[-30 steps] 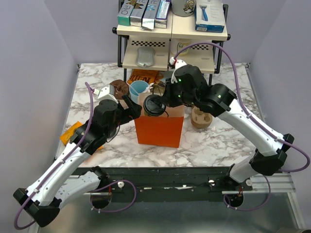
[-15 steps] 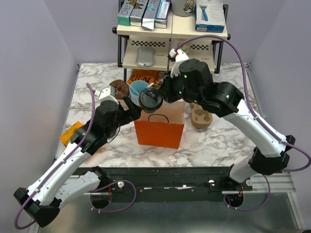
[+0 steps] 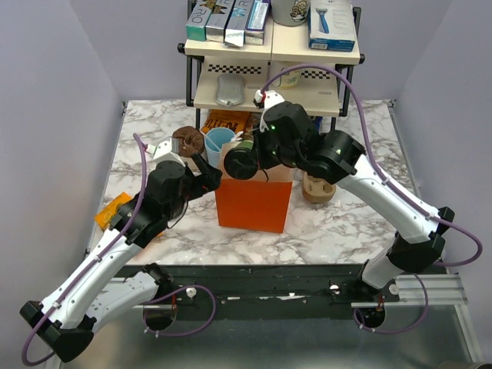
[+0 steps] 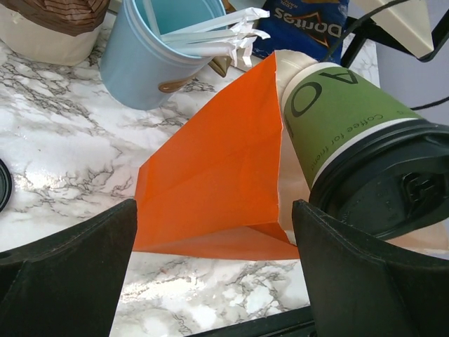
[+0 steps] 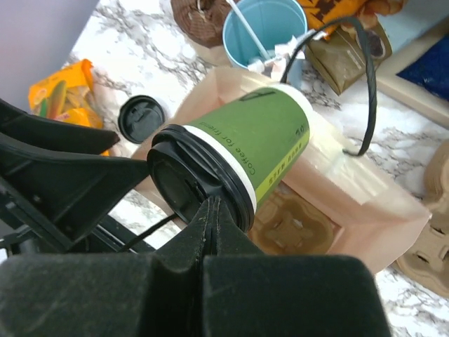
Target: Pack the takeout coffee
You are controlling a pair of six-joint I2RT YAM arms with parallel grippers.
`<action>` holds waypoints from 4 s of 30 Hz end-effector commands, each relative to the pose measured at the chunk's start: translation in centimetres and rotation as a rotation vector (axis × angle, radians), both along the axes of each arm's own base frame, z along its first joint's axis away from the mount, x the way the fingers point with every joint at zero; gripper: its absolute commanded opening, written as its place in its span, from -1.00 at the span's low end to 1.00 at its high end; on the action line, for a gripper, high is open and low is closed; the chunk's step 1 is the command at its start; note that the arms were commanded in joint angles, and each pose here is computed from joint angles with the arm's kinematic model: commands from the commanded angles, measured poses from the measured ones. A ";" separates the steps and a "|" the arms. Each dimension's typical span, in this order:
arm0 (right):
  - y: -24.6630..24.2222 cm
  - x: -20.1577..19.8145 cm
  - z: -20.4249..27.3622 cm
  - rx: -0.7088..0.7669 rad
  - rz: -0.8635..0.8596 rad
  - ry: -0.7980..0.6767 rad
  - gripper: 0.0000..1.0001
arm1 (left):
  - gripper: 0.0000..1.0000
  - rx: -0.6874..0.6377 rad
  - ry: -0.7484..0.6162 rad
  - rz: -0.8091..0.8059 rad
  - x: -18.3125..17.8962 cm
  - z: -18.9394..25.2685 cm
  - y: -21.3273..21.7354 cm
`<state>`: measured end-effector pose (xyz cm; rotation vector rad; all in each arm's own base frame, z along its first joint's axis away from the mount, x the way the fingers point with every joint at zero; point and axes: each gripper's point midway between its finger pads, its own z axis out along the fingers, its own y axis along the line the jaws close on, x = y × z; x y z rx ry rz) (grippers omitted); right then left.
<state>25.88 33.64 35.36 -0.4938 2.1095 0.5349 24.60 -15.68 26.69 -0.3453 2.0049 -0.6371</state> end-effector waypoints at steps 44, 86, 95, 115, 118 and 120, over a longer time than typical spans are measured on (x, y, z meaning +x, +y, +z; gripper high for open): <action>0.2 1.3 -0.2 -0.007 -0.022 -0.037 -0.99 | 0.83 0.277 -0.629 -0.643 -0.3 8.1 -5.7; -0.6 1.7 1.5 -0.009 0.042 -0.159 -0.10 | -1.00 0.141 -0.504 -0.665 3.6 7.1 -7.4; -2.2 2.6 0.0 -0.029 0.133 -0.131 0.18 | -1.00 0.104 -0.511 -0.682 3.0 7.9 -7.6; -0.8 1.6 -1.3 0.010 0.260 -0.071 -0.23 | -1.00 0.072 -0.466 -0.716 2.3 7.9 -7.8; -0.9 1.4 -1.0 0.024 0.259 -0.065 -0.42 | -1.00 0.066 -0.472 -0.726 2.1 8.0 -7.9; -1.0 1.4 -1.0 0.021 0.250 -0.059 -0.55 | -1.00 0.062 -0.474 -0.725 2.0 8.2 -7.8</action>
